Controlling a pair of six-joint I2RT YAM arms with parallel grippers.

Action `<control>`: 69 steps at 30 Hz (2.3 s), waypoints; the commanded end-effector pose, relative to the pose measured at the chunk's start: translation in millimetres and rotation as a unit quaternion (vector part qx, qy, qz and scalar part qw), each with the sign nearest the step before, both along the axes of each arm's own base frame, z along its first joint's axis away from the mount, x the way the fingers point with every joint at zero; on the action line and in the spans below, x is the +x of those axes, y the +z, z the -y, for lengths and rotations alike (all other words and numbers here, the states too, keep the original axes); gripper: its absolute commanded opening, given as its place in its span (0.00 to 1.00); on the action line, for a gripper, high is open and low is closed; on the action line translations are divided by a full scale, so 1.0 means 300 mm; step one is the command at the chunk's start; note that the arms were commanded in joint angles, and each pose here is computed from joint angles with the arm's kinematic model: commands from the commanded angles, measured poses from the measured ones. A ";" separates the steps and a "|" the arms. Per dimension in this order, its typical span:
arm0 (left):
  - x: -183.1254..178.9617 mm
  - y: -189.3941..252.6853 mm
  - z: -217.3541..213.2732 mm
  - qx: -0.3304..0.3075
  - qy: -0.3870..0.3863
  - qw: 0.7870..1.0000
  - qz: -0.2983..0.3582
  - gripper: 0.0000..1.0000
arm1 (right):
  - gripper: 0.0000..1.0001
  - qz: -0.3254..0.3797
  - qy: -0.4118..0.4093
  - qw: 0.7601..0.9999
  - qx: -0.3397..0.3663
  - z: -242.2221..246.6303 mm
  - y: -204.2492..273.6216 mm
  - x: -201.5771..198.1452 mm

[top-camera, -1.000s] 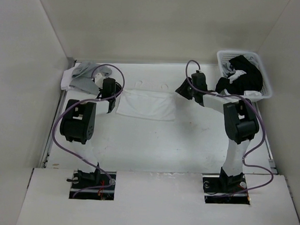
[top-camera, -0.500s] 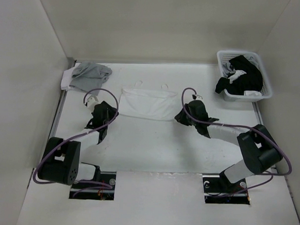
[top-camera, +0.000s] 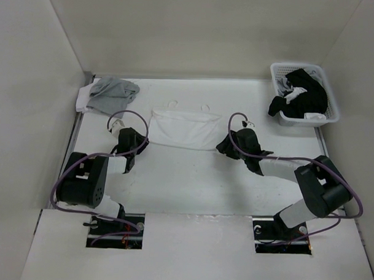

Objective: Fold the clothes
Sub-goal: Fold the tank top

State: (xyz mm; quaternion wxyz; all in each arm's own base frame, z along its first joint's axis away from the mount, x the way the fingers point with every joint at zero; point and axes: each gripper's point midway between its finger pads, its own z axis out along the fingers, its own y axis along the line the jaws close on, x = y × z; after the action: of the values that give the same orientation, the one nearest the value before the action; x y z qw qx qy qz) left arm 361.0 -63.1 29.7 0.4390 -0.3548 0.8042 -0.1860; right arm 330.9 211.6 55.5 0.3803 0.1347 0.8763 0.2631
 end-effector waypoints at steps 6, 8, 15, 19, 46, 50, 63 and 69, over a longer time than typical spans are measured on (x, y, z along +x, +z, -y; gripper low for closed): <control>0.066 -0.029 0.010 -0.032 0.018 0.999 0.007 0.15 | 0.53 0.005 0.002 0.999 0.046 -0.074 0.010 0.060; 0.058 -0.036 0.009 -0.032 0.017 0.999 0.004 0.11 | 0.49 0.003 0.002 0.999 0.054 -0.082 0.006 0.063; 0.055 -0.032 0.000 -0.031 0.021 0.999 0.005 0.06 | 0.33 -0.016 0.005 0.997 0.074 -0.101 -0.018 0.080; 0.060 -0.005 0.002 -0.031 0.021 0.999 0.015 0.04 | 0.18 -0.022 0.000 0.997 0.080 -0.099 -0.024 0.095; -0.425 0.752 0.098 -0.005 -0.087 0.978 0.192 0.01 | 0.06 0.126 0.050 0.990 0.041 0.086 0.563 -0.547; -0.315 0.624 0.129 0.019 -0.086 0.984 0.154 0.02 | 0.05 0.109 0.053 0.992 0.021 0.017 0.456 -0.397; 0.301 0.352 0.196 0.009 -0.046 0.996 0.081 0.02 | 0.05 0.038 -0.009 0.998 0.051 0.082 0.231 0.271; 0.366 0.365 0.193 -0.002 -0.049 0.995 0.087 0.02 | 0.05 0.042 -0.018 0.998 0.053 0.107 0.257 0.345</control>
State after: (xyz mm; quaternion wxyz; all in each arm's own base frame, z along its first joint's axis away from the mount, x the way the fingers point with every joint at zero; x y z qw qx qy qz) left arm 453.7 -117.9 87.3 0.4450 -0.3051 0.8194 -0.1937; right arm 417.6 170.3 94.7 0.3702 0.1878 0.8675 0.2741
